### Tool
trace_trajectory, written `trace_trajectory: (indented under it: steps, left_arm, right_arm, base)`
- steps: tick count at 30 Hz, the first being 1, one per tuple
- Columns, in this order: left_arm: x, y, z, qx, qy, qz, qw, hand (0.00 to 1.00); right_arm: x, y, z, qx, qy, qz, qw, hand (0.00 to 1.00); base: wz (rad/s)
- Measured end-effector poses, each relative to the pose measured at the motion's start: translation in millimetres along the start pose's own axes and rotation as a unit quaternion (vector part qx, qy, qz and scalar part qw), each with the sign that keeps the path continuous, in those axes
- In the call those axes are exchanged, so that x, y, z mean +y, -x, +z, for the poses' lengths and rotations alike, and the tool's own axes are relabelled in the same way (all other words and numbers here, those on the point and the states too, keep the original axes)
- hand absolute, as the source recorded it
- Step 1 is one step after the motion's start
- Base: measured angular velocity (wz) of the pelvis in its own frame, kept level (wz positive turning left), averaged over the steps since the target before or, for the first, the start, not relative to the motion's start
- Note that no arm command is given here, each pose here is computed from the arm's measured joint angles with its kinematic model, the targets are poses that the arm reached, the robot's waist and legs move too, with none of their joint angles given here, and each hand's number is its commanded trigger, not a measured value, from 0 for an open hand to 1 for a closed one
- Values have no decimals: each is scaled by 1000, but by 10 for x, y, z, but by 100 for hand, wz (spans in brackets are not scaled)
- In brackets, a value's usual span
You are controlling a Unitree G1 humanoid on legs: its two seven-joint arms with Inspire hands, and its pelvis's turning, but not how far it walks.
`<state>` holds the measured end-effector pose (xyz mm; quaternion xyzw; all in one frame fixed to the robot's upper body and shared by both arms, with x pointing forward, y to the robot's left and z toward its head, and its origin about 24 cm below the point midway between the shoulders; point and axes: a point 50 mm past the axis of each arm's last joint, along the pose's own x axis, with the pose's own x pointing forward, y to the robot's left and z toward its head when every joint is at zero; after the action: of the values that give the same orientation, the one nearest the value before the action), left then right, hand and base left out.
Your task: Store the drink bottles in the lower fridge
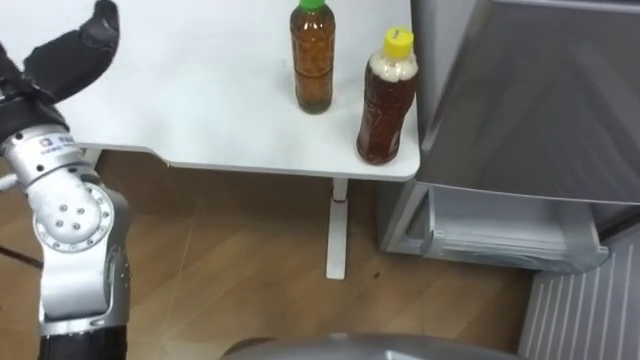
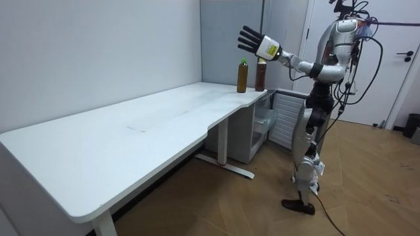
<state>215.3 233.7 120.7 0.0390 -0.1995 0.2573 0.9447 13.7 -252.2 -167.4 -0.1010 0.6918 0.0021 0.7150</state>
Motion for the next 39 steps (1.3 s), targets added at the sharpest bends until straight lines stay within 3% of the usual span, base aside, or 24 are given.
trace_trajectory:
  steps: [8,13,18,31,39]
  left_arm:
    - [-365,65,196,-29,34,-137,990,0]
    - [-634,116,305,-44,60,-232,970,0]
    - [-796,164,345,-46,83,-305,948,0]
    - [-919,231,341,-25,113,-390,913,0]
    - [-948,233,330,-4,146,-411,900,0]
  right_arm:
    - [-3,-3,31,3,5,3,1000,0]
    - [-8,-3,78,-2,21,0,1000,0]
    - [-22,-2,126,-9,28,-1,1000,0]
    - [-48,1,136,-3,51,-1,999,0]
    - [-49,1,116,9,50,-1,999,0]
  base:
    - [-3]
    - [0]
    - [-1]
    - [-3]
    - [-3]
